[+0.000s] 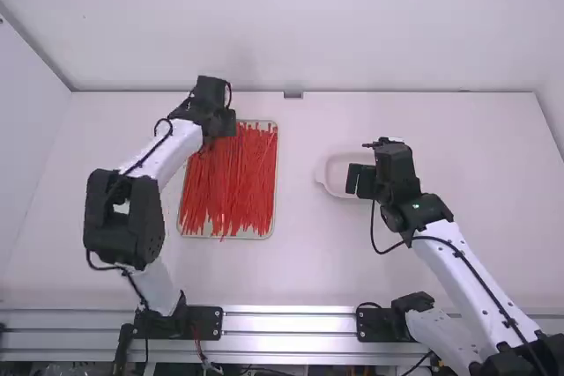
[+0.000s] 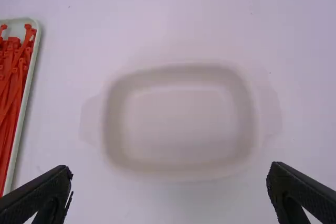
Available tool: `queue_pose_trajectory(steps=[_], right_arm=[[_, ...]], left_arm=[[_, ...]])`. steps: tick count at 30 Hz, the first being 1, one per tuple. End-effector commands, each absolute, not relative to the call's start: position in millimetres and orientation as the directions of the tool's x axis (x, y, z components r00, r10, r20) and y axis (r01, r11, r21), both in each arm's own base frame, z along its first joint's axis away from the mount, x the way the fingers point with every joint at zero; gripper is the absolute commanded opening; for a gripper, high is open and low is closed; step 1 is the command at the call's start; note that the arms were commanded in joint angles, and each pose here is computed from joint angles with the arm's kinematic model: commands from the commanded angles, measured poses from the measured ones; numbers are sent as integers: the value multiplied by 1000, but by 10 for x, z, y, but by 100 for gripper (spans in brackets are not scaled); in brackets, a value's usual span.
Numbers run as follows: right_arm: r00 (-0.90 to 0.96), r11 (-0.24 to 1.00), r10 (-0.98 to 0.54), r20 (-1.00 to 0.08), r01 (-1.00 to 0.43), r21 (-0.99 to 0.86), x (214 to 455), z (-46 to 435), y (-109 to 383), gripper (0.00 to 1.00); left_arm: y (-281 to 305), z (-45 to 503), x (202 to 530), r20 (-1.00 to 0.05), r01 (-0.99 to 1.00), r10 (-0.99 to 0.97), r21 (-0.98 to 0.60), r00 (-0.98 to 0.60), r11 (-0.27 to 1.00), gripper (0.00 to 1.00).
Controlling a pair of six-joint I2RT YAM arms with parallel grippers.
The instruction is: Fasten the cable tie
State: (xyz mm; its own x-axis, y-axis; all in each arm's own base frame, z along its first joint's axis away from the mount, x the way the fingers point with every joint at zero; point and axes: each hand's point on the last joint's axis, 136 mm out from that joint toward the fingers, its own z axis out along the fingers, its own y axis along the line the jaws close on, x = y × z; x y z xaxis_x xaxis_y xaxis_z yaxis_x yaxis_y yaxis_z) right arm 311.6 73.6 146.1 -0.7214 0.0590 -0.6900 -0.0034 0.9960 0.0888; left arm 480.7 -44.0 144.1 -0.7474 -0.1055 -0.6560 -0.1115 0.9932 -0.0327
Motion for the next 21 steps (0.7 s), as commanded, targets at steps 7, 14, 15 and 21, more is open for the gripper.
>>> queue_pose_trajectory(steps=[7,14,15,21], right_arm=[[-709,994,59,-703,-20,104,3165,1569,785,100],[-708,994,53,-704,-29,104,3162,1572,812,100],[-706,994,51,-706,-33,105,3163,1577,826,100],[-678,988,-19,-734,-125,90,3168,1645,1042,100]], left_arm=[[-354,2472,4623,-806,-116,-103,-42,-584,992,2],[-343,2726,4228,-871,-91,-113,-79,-479,993,2],[-343,2740,4185,-877,-85,-115,-85,-466,993,2],[-427,2749,3865,-916,-15,-134,-139,-379,990,2]])
